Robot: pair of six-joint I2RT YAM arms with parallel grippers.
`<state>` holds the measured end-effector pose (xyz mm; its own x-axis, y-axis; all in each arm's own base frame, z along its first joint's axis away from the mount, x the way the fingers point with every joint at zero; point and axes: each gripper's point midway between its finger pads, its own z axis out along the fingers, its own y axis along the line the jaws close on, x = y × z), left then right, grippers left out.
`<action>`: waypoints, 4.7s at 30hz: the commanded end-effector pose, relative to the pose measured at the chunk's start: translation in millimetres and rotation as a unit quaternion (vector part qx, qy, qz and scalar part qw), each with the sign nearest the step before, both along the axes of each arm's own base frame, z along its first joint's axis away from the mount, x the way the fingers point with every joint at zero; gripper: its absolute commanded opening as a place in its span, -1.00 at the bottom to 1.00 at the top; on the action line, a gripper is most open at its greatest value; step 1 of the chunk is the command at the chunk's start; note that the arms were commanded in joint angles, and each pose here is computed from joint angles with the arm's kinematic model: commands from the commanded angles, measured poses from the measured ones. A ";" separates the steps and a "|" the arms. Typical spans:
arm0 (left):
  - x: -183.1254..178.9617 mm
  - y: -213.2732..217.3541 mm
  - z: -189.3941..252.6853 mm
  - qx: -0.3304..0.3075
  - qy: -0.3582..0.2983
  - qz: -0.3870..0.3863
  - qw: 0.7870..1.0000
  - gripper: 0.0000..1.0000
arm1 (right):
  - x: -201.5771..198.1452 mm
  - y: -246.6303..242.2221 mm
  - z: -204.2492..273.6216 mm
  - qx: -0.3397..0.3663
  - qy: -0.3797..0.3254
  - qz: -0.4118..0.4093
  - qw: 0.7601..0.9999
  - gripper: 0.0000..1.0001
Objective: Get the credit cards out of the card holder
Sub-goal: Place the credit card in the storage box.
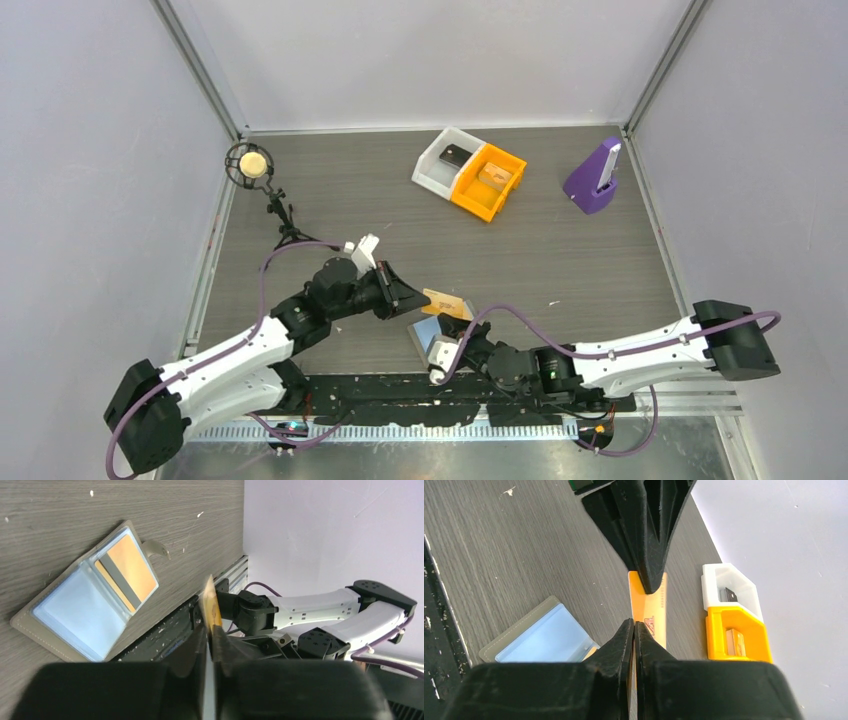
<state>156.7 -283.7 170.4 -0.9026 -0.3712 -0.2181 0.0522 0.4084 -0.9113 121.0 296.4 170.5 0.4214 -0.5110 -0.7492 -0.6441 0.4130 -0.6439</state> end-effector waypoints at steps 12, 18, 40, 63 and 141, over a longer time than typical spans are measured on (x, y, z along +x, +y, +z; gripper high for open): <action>9.1 -4.0 17.5 -0.006 -0.135 -0.034 0.990 -1.00 | -28.0 -8.7 7.7 0.133 0.165 0.022 0.977 0.07; 11.5 0.8 19.4 0.004 -0.197 -0.041 0.980 -1.00 | -29.2 -28.5 38.8 0.261 0.295 0.008 0.919 0.13; 2.6 19.1 52.0 -0.052 -0.252 -0.005 0.966 -1.00 | 12.7 -18.2 39.1 0.468 0.544 0.030 0.696 0.03; 5.7 23.6 62.6 -0.109 -0.239 0.034 0.964 -1.00 | 14.1 -22.2 44.0 0.506 0.546 0.047 0.666 -0.16; -8.5 163.4 26.2 0.396 -0.324 -0.031 0.859 0.99 | 424.9 -184.9 -43.1 0.590 0.411 -0.446 0.533 -0.89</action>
<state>144.5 -121.0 194.3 -0.5264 0.1631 -0.8344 0.4871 0.8623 -0.1387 526.7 121.3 107.4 -0.3995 0.7682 -0.5002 0.2820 0.6222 0.7303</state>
